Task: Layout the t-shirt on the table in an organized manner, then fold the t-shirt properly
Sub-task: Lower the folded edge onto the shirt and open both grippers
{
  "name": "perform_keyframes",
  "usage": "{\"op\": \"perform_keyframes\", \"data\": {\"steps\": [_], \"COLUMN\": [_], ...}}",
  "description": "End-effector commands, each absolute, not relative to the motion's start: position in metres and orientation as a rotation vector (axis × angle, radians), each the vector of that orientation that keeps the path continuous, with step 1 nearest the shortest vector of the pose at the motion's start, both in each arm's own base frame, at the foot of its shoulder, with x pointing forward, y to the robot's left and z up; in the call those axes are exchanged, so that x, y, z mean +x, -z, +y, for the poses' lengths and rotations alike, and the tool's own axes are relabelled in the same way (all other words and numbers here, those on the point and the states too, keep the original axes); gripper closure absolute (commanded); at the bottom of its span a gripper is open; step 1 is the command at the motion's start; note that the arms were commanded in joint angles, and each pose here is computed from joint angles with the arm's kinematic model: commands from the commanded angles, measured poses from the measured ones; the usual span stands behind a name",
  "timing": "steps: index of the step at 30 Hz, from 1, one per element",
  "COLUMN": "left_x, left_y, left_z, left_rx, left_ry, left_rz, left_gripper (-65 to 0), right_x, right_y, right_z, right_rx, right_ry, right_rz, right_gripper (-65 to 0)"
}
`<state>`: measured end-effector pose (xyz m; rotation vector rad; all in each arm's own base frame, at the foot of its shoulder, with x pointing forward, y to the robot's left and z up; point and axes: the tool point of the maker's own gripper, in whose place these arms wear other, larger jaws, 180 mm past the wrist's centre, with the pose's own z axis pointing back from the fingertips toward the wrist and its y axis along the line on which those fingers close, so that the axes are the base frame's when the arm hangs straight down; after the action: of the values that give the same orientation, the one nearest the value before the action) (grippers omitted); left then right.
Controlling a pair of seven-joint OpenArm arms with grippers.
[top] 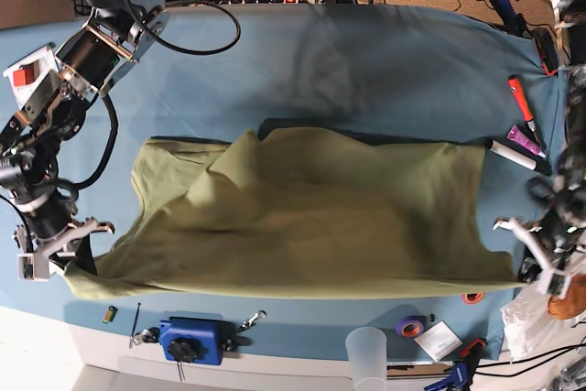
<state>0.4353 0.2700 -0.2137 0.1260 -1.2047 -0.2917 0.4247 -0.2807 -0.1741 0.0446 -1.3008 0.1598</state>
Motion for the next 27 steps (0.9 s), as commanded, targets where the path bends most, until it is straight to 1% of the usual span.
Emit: {"op": "perform_keyframes", "data": {"steps": [1, 6, 10, 15, 22, 23, 24, 25, 26, 27], "left_x": [0.448, 0.478, 0.501, 0.526, 0.548, 0.548, 0.548, 0.548, 0.548, 0.548], "left_y": [0.186, 0.215, 0.23, 0.242, 0.24, 0.239, 0.239, 0.239, 0.239, 0.238], "left_z": [0.281, 0.261, 0.259, 0.244, 0.231, 0.229, 0.227, 0.225, 0.223, 0.223], "left_rx": [0.179, 0.088, 0.069, -0.004, -0.022, -0.031, -0.039, -0.047, -0.051, -0.052], "left_ry": [0.276, 0.263, 0.223, 0.178, 0.152, 0.161, 0.174, 0.185, 0.192, 0.193], "left_rz": [-1.274, -1.206, -1.194, -1.164, -1.212, -1.221, -1.222, -1.222, -1.224, -1.227], "left_gripper": [0.0, 0.0, 0.0, 0.0, 0.0, -1.6, -8.8, -15.8, -21.6, -25.7], "right_x": [0.433, 0.455, 0.472, 0.491, 0.506, 0.507, 0.507, 0.509, 0.511, 0.512], "right_y": [0.147, 0.16, 0.167, 0.183, 0.203, 0.204, 0.203, 0.201, 0.198, 0.196], "right_z": [-0.287, -0.295, -0.312, -0.329, -0.326, -0.322, -0.319, -0.317, -0.315, -0.312], "right_rx": [0.038, 0.117, 0.114, 0.15, 0.191, 0.191, 0.191, 0.188, 0.185, 0.183], "right_ry": [-0.145, -0.089, -0.046, 0.027, 0.048, 0.03, 0.008, -0.004, -0.016, -0.029], "right_rz": [-1.383, -1.352, -1.329, -1.299, -1.262, -1.259, -1.259, -1.264, -1.279, -1.291], "right_gripper": [0.0, 0.0, 0.0, 0.0, 0.0, 0.0, -5.6, -12.9, -19.1, -23.2]}}
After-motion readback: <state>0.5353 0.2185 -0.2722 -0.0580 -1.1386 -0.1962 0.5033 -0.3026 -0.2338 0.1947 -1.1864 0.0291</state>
